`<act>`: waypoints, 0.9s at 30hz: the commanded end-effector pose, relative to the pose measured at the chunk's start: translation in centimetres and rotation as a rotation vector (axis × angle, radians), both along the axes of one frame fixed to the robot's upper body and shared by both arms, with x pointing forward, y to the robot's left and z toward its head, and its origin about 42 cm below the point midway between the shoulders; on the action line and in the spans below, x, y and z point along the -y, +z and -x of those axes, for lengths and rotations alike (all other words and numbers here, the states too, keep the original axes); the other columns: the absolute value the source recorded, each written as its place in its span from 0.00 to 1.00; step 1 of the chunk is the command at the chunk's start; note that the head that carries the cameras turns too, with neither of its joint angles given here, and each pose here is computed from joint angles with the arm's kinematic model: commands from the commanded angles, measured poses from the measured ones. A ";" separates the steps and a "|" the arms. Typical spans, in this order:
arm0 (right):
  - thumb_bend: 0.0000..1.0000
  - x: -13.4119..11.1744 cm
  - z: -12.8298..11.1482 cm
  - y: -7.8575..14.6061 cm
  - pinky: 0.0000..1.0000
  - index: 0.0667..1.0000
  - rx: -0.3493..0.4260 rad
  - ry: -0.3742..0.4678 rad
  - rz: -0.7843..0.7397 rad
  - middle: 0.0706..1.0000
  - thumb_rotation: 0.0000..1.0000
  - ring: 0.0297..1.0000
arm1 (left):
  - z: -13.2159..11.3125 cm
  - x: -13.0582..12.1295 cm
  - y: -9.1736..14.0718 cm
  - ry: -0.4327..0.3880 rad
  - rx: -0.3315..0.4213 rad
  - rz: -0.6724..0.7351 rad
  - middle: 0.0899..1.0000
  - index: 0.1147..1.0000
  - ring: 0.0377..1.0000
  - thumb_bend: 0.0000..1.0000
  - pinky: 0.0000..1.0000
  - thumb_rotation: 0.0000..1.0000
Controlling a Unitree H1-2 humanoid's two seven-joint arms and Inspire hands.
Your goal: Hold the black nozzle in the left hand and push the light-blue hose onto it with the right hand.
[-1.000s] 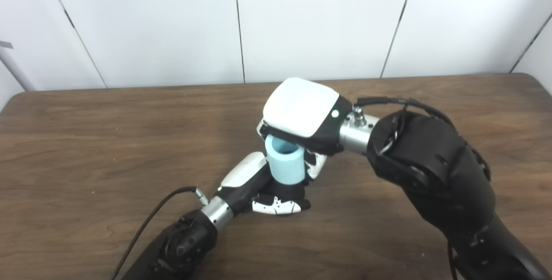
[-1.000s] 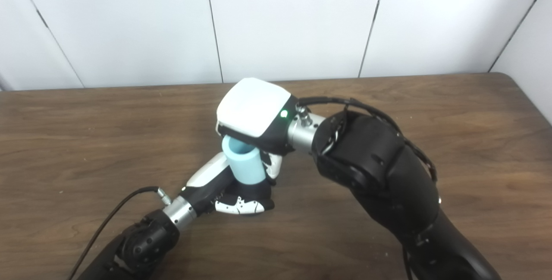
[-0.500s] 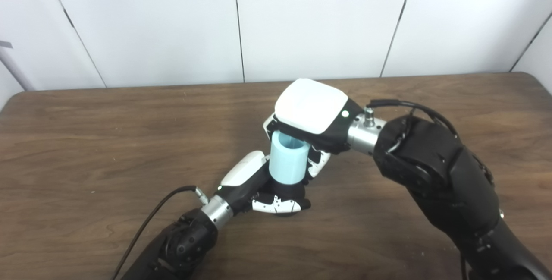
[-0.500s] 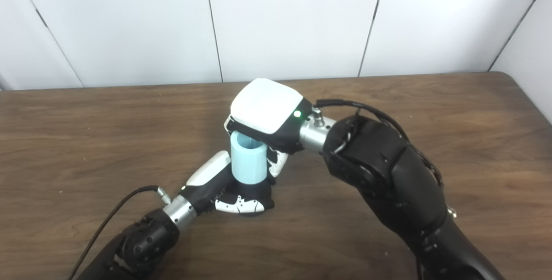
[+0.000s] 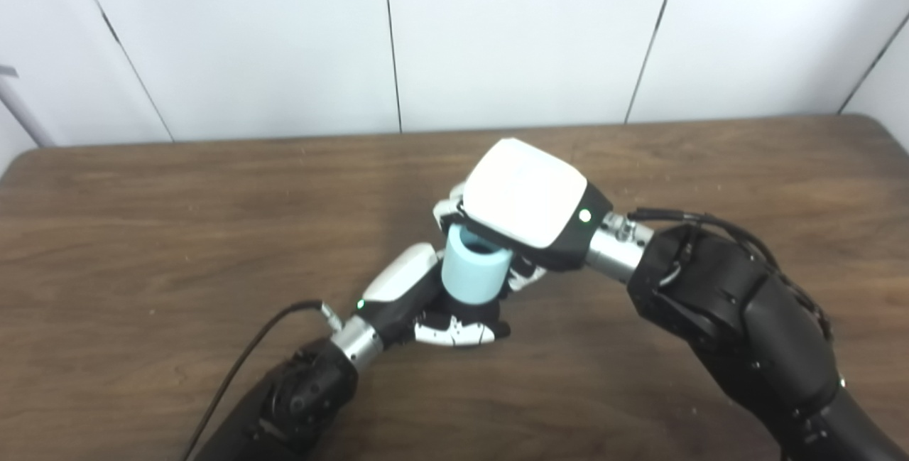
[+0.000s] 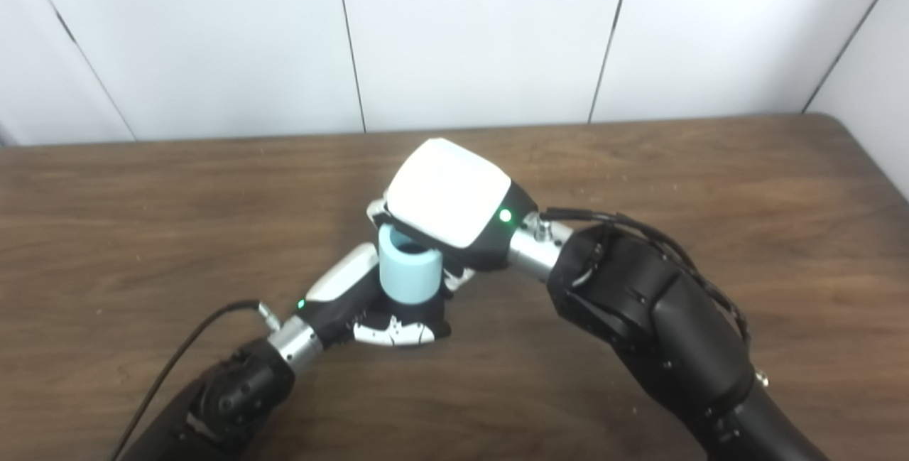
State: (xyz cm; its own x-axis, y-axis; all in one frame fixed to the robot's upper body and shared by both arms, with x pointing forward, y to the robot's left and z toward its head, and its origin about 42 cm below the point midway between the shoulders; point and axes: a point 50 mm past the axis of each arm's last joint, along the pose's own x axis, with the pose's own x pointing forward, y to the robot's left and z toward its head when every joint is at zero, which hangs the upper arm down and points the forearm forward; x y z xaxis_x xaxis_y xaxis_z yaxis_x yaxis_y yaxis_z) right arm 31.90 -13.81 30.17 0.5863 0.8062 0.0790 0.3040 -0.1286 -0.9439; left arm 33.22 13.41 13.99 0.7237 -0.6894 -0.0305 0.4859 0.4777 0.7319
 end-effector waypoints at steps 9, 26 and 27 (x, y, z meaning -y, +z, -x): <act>0.53 -2.0 0.1 -2.9 0.12 0.45 -0.188 0.054 0.205 0.43 0.00 0.15 | 2.8 -0.9 -5.1 -0.034 -0.242 -0.179 0.66 0.40 0.76 0.43 0.77 0.49; 0.53 -3.0 -1.8 -3.2 0.08 0.45 -0.538 -0.009 0.417 0.43 0.00 0.10 | 2.8 -0.8 -4.8 -0.040 -0.237 -0.192 0.66 0.40 0.75 0.43 0.73 0.48; 0.53 -2.9 -1.8 -3.2 0.08 0.45 -0.535 -0.010 0.418 0.43 0.00 0.11 | 2.8 -0.8 -4.8 -0.040 -0.238 -0.192 0.66 0.40 0.75 0.43 0.72 0.48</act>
State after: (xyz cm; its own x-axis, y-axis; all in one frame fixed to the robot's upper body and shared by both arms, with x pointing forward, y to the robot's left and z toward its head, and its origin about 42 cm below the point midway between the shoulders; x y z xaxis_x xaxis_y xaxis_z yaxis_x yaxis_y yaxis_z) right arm 34.48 -10.64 32.81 0.5677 0.7866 -0.2429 0.0230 -0.3101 -0.9504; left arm 33.14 13.56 14.20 0.7263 -0.6865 -0.0346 0.4812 0.4719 0.7388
